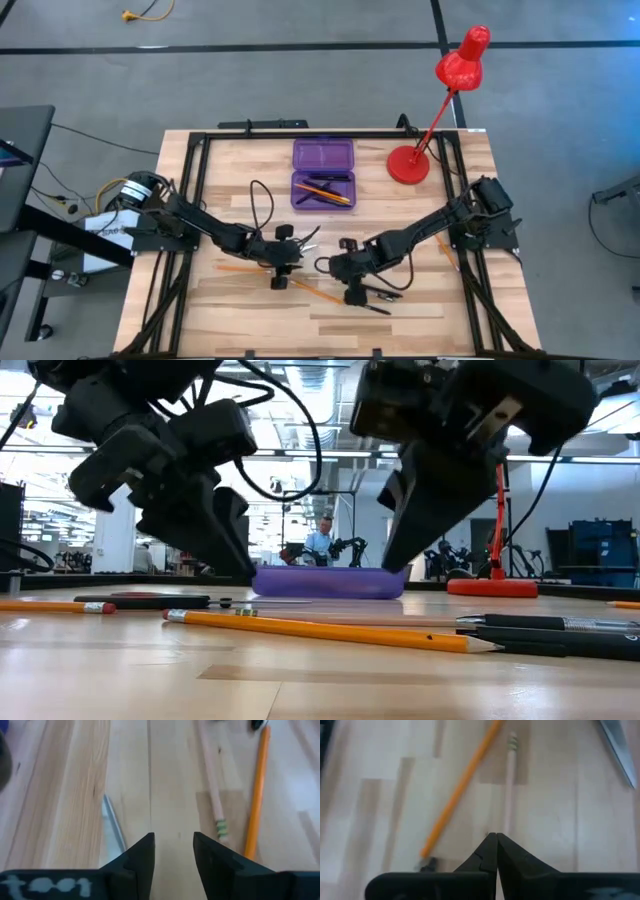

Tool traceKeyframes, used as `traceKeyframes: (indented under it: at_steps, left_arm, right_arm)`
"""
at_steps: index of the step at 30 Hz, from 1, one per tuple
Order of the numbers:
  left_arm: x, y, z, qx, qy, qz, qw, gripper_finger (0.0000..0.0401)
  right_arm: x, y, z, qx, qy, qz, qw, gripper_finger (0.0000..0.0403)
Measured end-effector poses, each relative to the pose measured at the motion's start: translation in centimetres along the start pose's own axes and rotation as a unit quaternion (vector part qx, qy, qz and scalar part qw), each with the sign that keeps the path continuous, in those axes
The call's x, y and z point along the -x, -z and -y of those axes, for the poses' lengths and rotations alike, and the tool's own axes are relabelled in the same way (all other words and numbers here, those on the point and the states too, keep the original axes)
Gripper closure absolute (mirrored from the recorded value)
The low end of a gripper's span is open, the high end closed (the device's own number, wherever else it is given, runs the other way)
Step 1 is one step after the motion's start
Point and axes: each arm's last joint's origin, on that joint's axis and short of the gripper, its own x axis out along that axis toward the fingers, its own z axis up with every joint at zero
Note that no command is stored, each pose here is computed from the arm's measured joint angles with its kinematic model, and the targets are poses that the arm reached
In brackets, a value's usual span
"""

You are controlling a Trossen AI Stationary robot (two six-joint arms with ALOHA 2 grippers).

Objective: Pick & place school supplies into a supply box
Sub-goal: Put the light brown pencil into the purple supply box

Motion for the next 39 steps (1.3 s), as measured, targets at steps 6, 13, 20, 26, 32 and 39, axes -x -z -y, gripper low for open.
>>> traceKeyframes:
  at_steps: [6, 13, 20, 26, 32, 39]
  left_arm:
    - [0.0, 0.1, 0.0, -0.007, 0.004, -0.004, 1.0, 0.0278]
    - [0.1, 0.0, 0.4, -0.009, 0.013, 0.004, 1.0, 0.0278]
    - [0.2, 0.1, 1.2, -0.011, 0.018, 0.005, 1.0, 0.0278]
    - [0.3, 0.2, 1.6, 0.0, 0.009, 0.009, 1.0, 0.0278]
    - [0.4, 0.2, 2.0, -0.002, 0.02, 0.008, 1.0, 0.0278]
    - [0.4, 0.2, 2.0, 0.002, 0.023, 0.01, 1.0, 0.0278]
  right_arm:
    - [0.0, -0.2, 0.6, -0.02, 0.005, 0.004, 1.0, 0.0365]
    - [0.0, 0.0, -0.2, -0.012, -0.003, 0.002, 1.0, 0.0324]
    - [-2.6, 1.5, -1.1, -0.022, -0.007, -0.045, 0.999, 0.0321]
    - [-2.8, 1.6, -1.1, -0.061, 0.016, -0.041, 0.997, 0.0321]
    - [-2.9, 1.6, -0.7, -0.064, 0.017, -0.047, 0.997, 0.0321]
    - [-2.9, 1.6, -0.3, -0.073, 0.019, -0.05, 0.996, 0.0352]
